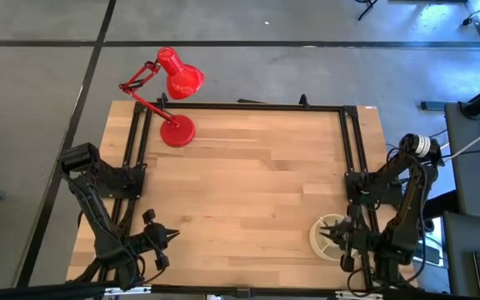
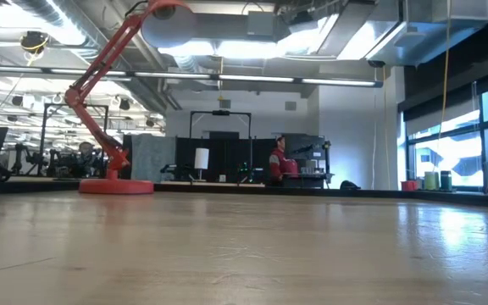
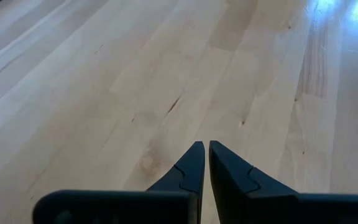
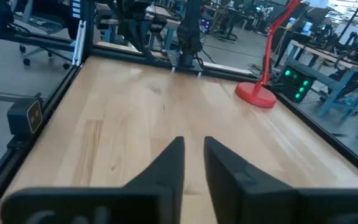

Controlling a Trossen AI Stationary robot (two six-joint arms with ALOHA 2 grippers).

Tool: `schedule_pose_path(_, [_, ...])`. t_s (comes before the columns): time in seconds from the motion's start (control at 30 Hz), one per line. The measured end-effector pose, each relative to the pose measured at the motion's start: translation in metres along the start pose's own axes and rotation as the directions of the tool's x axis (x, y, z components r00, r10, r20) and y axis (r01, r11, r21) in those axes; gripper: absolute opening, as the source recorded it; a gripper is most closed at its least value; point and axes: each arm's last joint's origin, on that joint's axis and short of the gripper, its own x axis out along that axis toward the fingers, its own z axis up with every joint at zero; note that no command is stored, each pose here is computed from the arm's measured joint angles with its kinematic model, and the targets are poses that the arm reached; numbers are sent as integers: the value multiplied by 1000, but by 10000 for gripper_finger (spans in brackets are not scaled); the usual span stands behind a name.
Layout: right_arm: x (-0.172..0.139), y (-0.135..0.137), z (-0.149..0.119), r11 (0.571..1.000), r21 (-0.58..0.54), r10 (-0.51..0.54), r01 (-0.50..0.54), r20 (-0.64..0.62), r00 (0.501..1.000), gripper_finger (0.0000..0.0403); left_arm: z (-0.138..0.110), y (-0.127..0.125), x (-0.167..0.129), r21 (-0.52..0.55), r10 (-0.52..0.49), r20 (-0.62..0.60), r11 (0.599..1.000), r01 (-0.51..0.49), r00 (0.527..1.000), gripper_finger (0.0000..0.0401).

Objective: Sort items
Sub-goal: Put the eyeshadow brush into the brush organizer

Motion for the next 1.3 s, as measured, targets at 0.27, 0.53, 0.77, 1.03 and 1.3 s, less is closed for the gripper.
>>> schedule_pose_path(0.27, [-2,3,20,1000,-24,3,-3,-7,1000,127,1,0,0,-29,-2,33,1000,3,999,20])
schedule_pose_path(0.53, [39,-13,93,966,212,-120,151,-151,981,118,13,1,9,-84,35,199,996,-18,979,20])
schedule_pose_path(0.77, [105,-90,129,839,282,-135,466,-722,679,110,27,-1,52,-120,145,67,983,-136,987,20])
schedule_pose_path(1.03, [144,-133,119,819,359,208,447,-913,352,110,26,-3,70,-22,154,-87,987,-156,984,20])
schedule_pose_path(1.3, [157,-133,107,810,341,245,477,-936,253,110,22,-5,65,-4,135,-89,991,-135,987,20])
